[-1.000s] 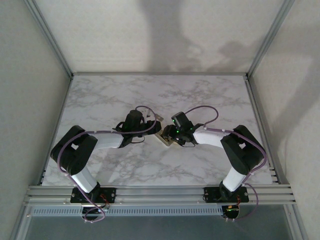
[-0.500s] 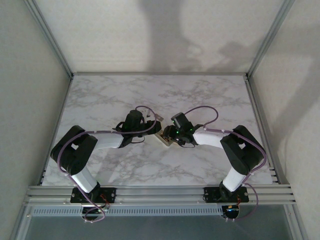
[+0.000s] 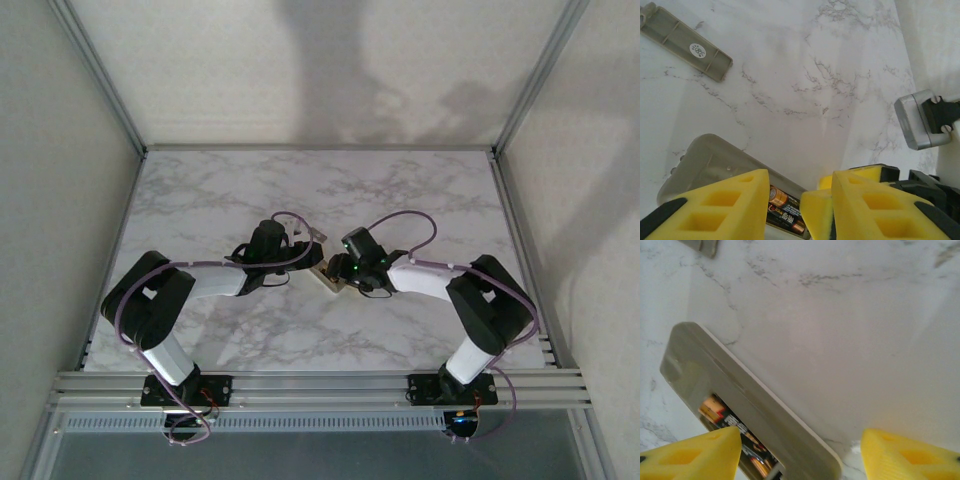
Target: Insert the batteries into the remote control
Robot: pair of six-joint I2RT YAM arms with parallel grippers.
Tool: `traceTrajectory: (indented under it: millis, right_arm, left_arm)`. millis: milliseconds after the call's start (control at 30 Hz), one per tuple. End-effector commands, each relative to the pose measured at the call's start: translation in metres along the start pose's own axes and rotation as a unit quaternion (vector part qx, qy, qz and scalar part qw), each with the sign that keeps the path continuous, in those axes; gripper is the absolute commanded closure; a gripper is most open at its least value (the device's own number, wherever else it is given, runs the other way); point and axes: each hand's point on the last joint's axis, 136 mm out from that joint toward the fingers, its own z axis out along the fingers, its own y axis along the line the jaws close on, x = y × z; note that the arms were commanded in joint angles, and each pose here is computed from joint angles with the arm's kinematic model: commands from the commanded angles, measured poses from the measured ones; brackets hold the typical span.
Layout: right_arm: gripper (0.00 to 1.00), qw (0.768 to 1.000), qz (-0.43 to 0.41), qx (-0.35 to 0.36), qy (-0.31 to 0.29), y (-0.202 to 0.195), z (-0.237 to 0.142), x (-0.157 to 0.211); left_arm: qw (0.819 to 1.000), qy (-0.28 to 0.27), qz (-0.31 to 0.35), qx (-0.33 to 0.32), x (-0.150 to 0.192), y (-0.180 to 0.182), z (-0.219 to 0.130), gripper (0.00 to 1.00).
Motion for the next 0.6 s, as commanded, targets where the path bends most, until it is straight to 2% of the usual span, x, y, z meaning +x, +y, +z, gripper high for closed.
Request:
traceTrajectory:
  millis: [0,367,567]
  right_arm:
    - [0.31,1.000,-0.014,0.012,-0.014,0.001,-0.016,-0.004]
    - [0.19,0.996,0.076,-0.041,-0.010,0.017,-0.016,-0.001]
    - [0.16,0.994,0.108,-0.018,-0.019,0.015,-0.015,-0.008]
  left_arm:
    - [1.000,-0.009,0.005,0.012,-0.006,-0.008,-0.005,0.63]
    - [0.998,-0.054,-0.009,-0.019,-0.022,0.011,-0.020,0.63]
    - [0.996,-0.081,-0.015,-0.040,-0.029,0.030,-0.032,0.61]
